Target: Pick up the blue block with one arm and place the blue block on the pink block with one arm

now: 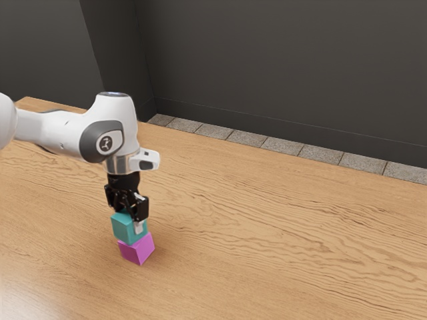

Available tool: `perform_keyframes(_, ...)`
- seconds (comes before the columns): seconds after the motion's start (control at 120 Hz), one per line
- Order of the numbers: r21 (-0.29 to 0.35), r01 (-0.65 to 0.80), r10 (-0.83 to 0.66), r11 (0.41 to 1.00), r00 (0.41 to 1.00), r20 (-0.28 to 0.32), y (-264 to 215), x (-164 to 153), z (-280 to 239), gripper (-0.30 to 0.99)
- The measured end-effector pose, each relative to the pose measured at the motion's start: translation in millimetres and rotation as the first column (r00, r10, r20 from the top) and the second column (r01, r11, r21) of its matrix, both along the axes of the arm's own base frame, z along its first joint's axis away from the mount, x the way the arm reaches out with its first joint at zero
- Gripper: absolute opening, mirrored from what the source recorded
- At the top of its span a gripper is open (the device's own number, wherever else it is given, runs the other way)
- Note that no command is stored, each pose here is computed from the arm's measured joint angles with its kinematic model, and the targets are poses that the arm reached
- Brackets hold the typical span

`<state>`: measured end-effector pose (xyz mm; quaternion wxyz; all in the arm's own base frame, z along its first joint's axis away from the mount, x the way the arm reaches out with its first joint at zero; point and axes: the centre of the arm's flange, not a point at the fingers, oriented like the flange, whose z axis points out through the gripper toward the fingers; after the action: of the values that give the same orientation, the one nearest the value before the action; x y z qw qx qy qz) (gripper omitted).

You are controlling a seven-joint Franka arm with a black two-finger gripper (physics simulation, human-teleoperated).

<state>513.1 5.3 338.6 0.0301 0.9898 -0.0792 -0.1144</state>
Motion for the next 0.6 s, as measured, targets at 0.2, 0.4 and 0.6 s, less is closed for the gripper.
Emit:
perform_keyframes(0.2,-0.005,-0.035,0.035,0.999,0.999,-0.005,-1,-1,-3,0.37)
perform_keyframes(0.4,-0.006,-0.054,0.054,0.999,0.999,-0.008,-1,-2,-4,0.52)
perform_keyframes(0.6,0.023,-0.019,0.019,1.0,0.999,0.037,-2,2,18,0.63)
